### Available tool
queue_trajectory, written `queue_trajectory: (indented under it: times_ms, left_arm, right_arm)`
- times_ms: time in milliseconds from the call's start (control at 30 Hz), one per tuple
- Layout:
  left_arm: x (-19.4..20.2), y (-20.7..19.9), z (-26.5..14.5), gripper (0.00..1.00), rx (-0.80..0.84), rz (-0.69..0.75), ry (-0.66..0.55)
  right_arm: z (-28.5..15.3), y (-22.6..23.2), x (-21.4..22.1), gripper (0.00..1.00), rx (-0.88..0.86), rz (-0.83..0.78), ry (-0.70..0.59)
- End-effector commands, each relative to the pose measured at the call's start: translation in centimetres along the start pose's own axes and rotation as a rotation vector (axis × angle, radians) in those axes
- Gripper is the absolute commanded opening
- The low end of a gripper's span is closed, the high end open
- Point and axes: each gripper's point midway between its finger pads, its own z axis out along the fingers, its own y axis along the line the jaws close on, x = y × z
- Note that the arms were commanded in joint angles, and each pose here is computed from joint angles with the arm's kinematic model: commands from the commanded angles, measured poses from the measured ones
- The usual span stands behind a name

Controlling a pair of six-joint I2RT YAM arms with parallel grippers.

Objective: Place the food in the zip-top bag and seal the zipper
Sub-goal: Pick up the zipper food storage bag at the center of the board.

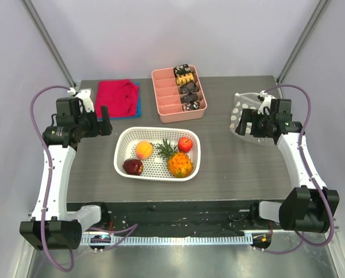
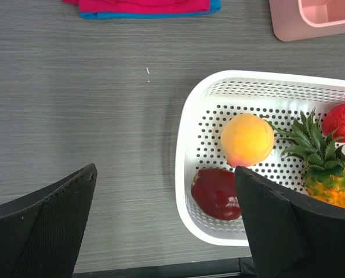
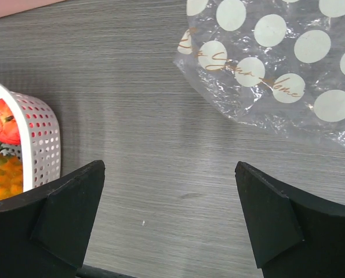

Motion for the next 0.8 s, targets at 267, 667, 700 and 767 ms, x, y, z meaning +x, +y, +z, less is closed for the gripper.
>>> queue_trajectory:
  times_ms: [267,667,700,767]
  left_arm:
    - [-4.0,3.7,-0.6,1.00,-0.234,-0.105,-0.182]
    - [-3.2,3.1,1.4,1.00,-0.186,-0.119,-0.146]
    - [-3.0,3.0,1.6,1.00,-0.184,-0.119,-0.136]
    - [-2.7,2.9,2.1,1.00,-0.175,-0.117,-0.126]
  right_arm:
    - [1.7,-3.5,-4.4,1.00,0.177,-0.012,0.003]
    - [8.6,-6.6,-8.4,0.95,0.264,0.070,0.066]
    - [9.0,-6.8,-8.9,0.95,0.273,0.078,0.060]
    - [10.4,-7.4,-9.7,0.95,0.287,0.076,0.064]
